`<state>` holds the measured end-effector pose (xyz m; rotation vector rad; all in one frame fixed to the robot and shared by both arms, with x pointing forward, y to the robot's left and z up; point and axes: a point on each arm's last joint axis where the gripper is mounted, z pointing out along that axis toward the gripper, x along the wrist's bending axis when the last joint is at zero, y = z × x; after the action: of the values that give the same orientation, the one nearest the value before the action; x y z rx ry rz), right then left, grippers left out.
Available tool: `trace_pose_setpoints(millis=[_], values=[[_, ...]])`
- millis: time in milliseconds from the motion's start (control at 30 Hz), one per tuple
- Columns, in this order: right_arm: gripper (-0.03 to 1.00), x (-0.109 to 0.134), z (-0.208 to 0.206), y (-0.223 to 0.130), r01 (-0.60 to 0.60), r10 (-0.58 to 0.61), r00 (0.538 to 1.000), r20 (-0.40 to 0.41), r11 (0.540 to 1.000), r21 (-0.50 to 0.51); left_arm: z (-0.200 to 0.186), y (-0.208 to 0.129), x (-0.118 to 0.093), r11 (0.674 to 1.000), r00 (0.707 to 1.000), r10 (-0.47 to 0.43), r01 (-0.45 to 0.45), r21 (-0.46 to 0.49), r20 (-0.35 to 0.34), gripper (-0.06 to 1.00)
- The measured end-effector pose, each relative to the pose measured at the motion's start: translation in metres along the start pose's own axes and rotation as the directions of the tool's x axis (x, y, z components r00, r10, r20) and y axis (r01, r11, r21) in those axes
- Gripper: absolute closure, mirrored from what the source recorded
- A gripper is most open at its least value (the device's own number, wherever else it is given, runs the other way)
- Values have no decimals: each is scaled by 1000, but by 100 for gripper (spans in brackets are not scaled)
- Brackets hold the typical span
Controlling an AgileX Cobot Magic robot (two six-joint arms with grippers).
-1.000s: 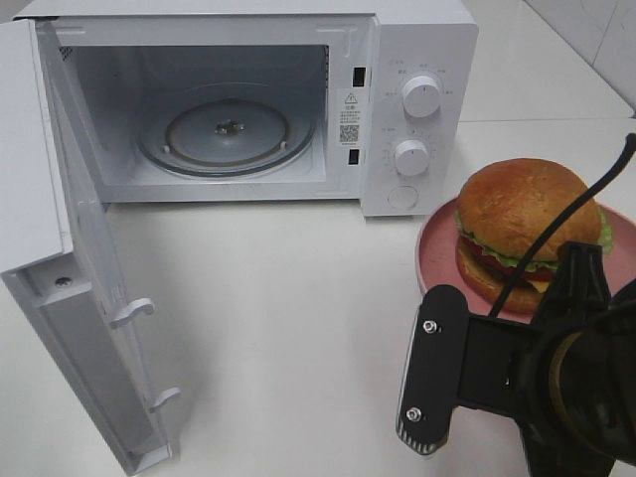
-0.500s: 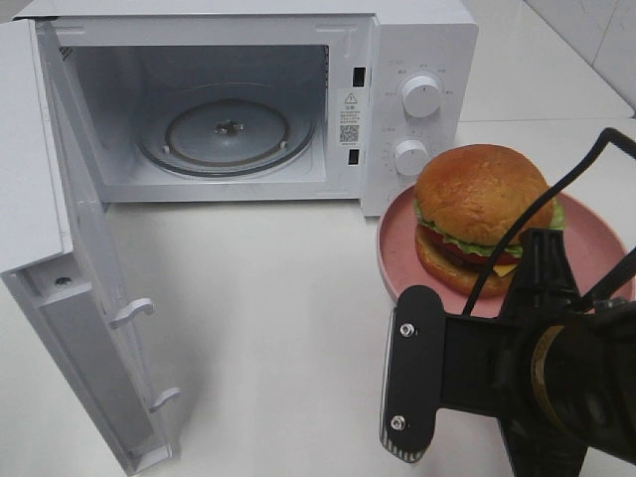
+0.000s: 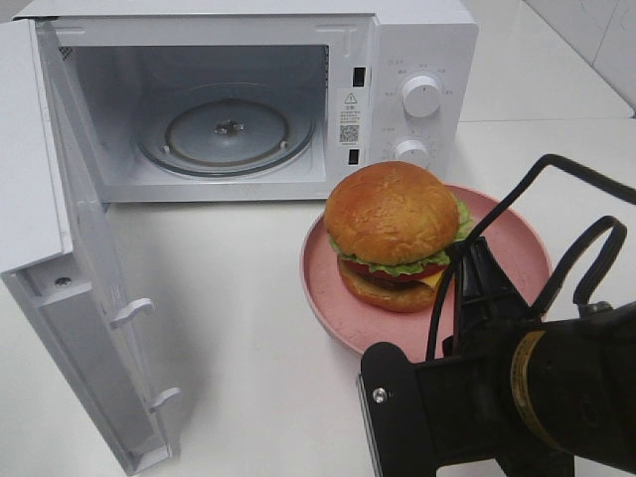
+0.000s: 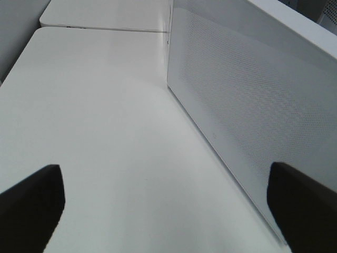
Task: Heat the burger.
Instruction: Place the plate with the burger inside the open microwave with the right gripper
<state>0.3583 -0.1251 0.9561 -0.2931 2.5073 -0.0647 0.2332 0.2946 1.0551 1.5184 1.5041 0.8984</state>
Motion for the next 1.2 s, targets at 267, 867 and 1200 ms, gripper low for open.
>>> trace_pose_setpoints(millis=[267, 867, 1200], values=[[93, -5, 4, 4, 67, -67, 998, 3, 993, -94, 0, 0, 0, 1000, 1000, 0, 0, 0, 0, -4], [93, -38, 20, -22, 156, -162, 986, -47, 981, -113, 0, 0, 0, 1000, 1000, 0, 0, 0, 0, -4], [93, -51, 21, -26, 235, -251, 966, -62, 953, -190, 0, 0, 0, 1000, 1000, 0, 0, 0, 0, -4]])
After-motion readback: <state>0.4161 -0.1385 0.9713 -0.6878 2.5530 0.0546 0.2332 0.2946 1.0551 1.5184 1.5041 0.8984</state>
